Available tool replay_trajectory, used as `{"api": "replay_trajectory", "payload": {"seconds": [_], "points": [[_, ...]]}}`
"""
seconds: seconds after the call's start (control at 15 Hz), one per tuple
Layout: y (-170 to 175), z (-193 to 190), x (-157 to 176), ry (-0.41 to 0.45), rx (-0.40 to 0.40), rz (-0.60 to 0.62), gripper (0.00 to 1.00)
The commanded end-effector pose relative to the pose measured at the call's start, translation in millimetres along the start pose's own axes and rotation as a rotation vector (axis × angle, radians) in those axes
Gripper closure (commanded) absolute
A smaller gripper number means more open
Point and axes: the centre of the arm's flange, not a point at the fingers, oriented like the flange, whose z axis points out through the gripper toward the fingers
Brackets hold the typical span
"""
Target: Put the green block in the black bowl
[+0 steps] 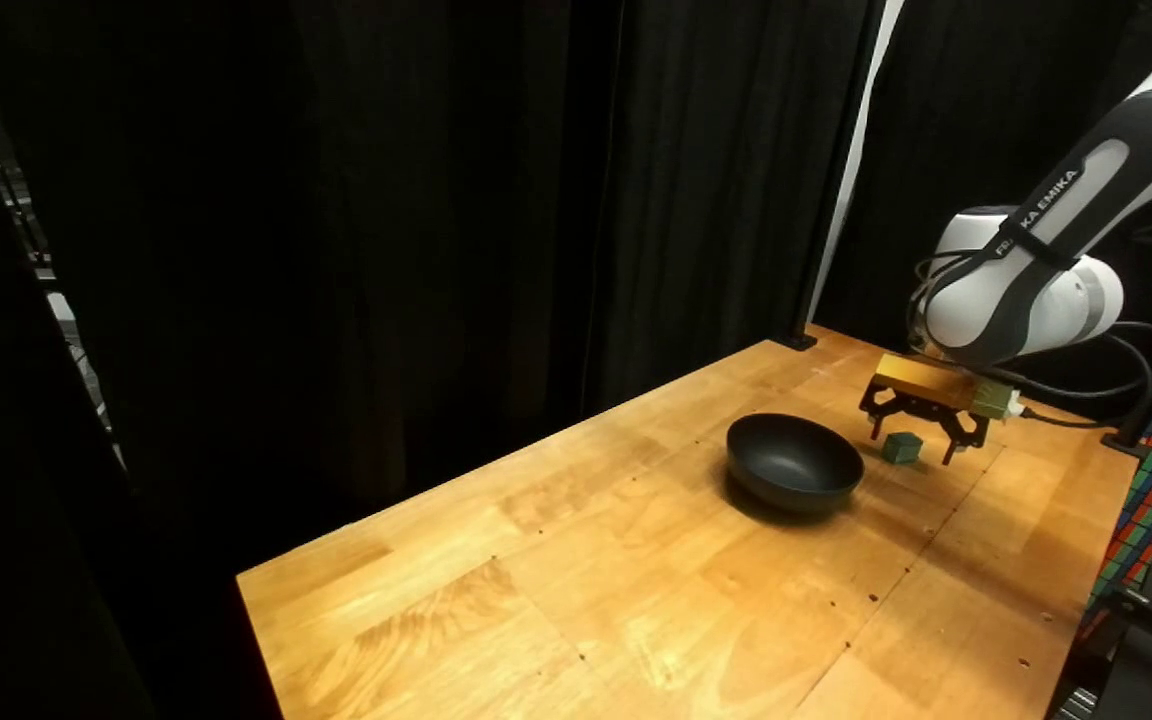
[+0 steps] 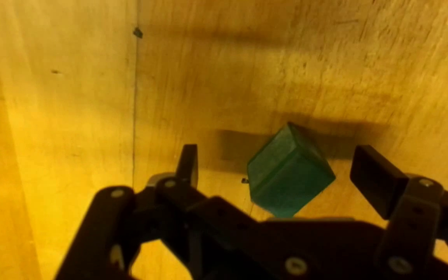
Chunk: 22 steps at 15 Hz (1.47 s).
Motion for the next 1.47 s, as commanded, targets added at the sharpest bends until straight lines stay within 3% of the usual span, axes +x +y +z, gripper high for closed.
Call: {"api": "replay_trajectory", "payload": {"seconds": [0.0, 0.13, 0.33, 0.6, 0.67, 1.0, 1.33, 1.4], "points": [[-10.3, 11.5, 8.5, 0.064, 0.018, 0.064, 0.25], [-9.5, 13.7, 10.1, 0.065, 0.009, 0.078, 0.34], [-7.5, 8.8, 11.4, 0.028, 0.001, 0.110, 0.58], [-6.0, -16.2, 14.1, -0.022, -0.003, 0.151, 0.89], [-7.3, -31.2, 14.9, -0.034, 0.011, 0.140, 0.92], [-30.8, -94.9, 0.4, -0.164, 0.177, 0.101, 0.92], [-67.2, -133.0, -62.4, -0.409, 0.287, 0.029, 0.92], [-70.7, -136.0, -72.4, -0.463, 0.285, 0.009, 0.81]]}}
